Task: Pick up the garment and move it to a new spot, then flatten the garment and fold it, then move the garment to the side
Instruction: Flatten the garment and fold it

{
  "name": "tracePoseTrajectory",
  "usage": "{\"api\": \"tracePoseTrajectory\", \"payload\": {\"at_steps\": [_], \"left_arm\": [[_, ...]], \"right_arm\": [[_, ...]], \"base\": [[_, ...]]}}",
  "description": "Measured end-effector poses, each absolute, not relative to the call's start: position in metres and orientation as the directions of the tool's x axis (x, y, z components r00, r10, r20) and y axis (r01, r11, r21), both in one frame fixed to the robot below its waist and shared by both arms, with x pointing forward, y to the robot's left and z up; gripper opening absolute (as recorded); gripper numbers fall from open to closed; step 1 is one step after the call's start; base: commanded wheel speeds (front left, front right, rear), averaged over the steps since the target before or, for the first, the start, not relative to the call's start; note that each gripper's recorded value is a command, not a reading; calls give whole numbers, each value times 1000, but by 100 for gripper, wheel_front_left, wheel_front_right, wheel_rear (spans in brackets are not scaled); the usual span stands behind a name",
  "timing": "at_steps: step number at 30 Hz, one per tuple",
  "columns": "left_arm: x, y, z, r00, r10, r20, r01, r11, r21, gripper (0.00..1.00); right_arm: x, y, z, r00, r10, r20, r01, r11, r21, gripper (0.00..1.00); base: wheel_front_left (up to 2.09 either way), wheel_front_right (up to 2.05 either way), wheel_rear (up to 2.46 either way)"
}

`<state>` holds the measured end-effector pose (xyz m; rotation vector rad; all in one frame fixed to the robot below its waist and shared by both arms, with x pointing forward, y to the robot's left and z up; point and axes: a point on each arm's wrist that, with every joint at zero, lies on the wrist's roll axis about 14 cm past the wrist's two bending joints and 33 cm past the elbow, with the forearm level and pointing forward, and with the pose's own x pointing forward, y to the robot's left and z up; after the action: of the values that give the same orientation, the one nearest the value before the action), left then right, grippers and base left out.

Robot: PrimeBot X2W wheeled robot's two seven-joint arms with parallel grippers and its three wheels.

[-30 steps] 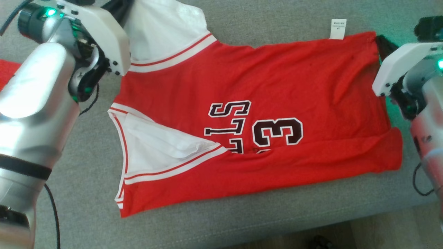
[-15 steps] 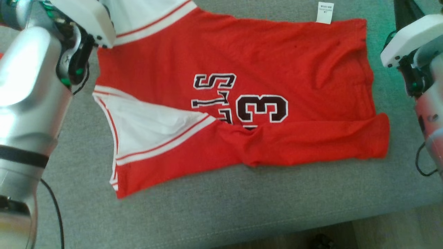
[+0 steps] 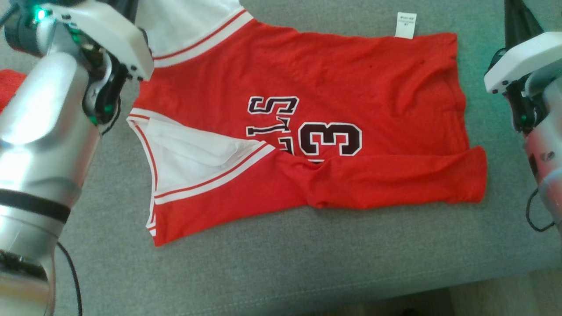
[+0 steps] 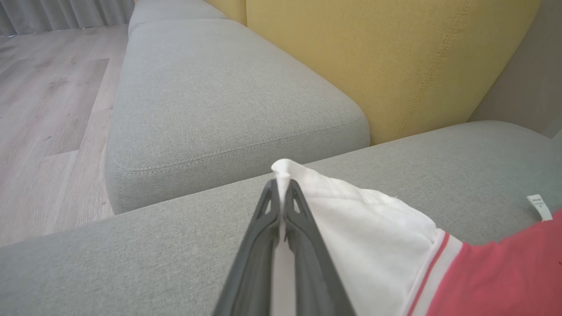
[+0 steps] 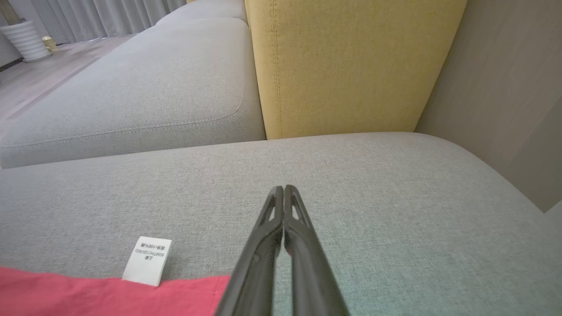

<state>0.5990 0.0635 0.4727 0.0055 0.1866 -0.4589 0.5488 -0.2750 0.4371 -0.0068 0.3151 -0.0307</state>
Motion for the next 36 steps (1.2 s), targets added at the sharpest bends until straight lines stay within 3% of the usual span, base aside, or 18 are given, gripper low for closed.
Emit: {"api": "tracePoseTrajectory", "payload": {"at_steps": [36], "left_arm": [[508, 48, 488, 851, -496, -172, 488, 869, -89, 0]], "right_arm": [[473, -272, 466, 977, -9, -215, 46, 985, 168, 0]], "base": [[0, 0, 0]]}}
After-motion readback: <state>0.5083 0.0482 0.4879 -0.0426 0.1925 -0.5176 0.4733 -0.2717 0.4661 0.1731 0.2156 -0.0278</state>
